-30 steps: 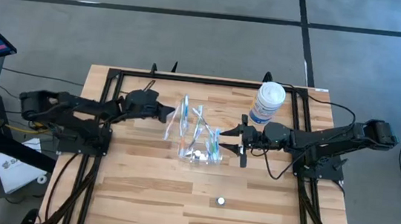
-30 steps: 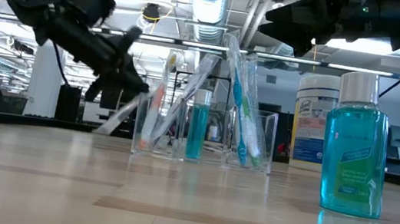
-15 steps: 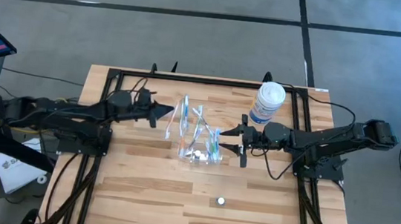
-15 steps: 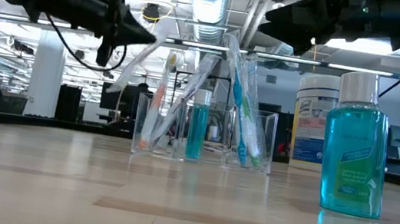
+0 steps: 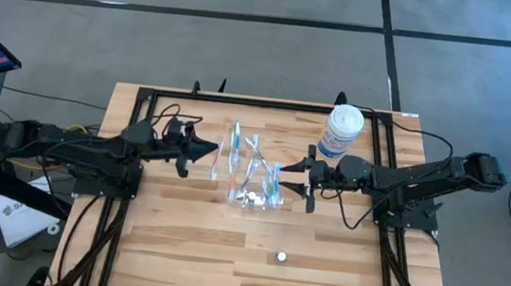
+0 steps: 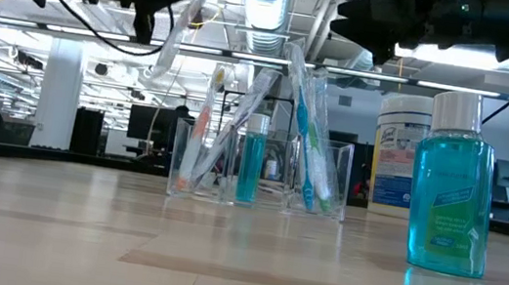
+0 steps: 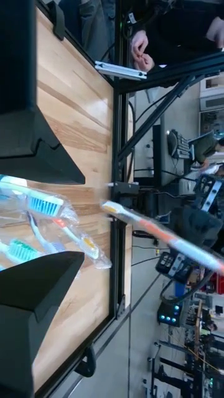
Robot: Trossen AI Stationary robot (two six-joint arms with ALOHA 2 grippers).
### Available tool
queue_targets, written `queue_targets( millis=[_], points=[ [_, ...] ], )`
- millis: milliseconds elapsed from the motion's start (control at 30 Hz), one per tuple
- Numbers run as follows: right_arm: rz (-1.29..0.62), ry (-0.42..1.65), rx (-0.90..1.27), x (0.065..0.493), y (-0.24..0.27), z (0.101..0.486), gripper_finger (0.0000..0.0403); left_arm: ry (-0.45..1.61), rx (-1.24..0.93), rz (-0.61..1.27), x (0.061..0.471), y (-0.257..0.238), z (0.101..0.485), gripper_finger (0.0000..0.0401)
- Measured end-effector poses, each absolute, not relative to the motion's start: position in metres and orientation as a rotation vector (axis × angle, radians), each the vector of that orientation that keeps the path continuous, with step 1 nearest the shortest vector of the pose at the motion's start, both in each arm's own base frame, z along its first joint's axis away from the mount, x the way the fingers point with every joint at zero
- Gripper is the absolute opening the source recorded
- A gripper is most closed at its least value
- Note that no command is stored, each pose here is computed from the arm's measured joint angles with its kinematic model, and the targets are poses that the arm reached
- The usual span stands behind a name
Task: Pick & Place toothbrushing station
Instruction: Put the orange toothbrush into the transparent organizer
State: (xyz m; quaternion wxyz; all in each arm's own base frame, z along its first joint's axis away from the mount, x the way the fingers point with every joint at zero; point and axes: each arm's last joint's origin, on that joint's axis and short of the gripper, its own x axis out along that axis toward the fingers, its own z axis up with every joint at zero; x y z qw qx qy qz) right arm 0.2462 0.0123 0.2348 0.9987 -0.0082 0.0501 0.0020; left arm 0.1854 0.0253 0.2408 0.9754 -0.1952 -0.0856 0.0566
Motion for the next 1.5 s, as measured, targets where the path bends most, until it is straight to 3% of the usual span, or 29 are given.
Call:
queue_targets(
  millis=[367, 667, 833, 1167, 1500],
  points=[
    [0.063, 0.143, -0.201, 0.254, 0.024, 0.253, 0.0173, -0.217, -0.499, 0.099, 0.187, 0.020, 0.244, 0.0000],
    [0.070, 0.173, -0.422, 0.256, 0.045, 0.270, 0.0129, -0.201, -0.686, 0.115, 0.193, 0.022, 0.237, 0.0000],
    [0.100, 0.151, -0.505, 0.256, 0.054, 0.275, 0.0113, -0.184, -0.780, 0.026, 0.202, 0.020, 0.246, 0.0000],
    [0.139, 0.143, -0.650, 0.260, 0.067, 0.278, 0.0113, -0.122, -0.887, -0.064, 0.233, 0.022, 0.258, 0.0000],
    [0.038, 0.252, -0.902, 0.289, 0.094, 0.269, 0.0114, -0.047, -0.911, -0.097, 0.263, 0.028, 0.257, 0.0000]
  ],
)
